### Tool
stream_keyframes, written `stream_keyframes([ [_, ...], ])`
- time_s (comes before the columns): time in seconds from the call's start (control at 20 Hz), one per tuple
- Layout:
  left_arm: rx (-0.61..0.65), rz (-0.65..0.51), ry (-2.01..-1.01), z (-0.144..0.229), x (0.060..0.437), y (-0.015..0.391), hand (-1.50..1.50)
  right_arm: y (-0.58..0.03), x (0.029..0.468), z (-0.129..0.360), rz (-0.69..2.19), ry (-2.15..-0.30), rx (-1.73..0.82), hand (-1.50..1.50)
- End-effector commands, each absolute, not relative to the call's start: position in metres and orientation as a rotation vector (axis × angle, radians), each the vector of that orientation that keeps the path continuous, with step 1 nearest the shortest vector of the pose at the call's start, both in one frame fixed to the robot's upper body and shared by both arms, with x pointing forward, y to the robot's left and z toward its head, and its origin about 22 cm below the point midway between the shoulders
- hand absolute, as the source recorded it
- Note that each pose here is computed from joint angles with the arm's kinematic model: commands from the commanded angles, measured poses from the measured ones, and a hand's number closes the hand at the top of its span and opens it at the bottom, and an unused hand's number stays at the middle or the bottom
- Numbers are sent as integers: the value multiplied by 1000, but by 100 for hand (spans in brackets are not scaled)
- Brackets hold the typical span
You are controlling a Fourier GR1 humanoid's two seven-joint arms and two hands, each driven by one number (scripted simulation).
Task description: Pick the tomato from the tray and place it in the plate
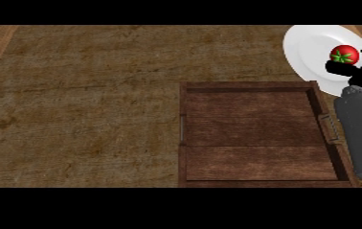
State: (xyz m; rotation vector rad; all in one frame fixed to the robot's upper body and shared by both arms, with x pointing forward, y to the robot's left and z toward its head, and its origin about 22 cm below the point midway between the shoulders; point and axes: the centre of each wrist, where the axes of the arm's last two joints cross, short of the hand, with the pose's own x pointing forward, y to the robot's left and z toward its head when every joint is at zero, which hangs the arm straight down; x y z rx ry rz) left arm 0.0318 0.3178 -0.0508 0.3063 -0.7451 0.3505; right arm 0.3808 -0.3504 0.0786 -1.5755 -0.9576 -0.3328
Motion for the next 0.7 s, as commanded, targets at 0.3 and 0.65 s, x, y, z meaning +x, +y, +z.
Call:
stream_keyframes([
  [0.3, 99, 138, -1141, -17, 116, 286, 0, -356, 388, 84, -378, -1067, -1455, -150],
  [0.65, 113, 151, -1131, -20, 117, 284, 0, -365, 389, 112, -590, -1232, -1408, -150],
])
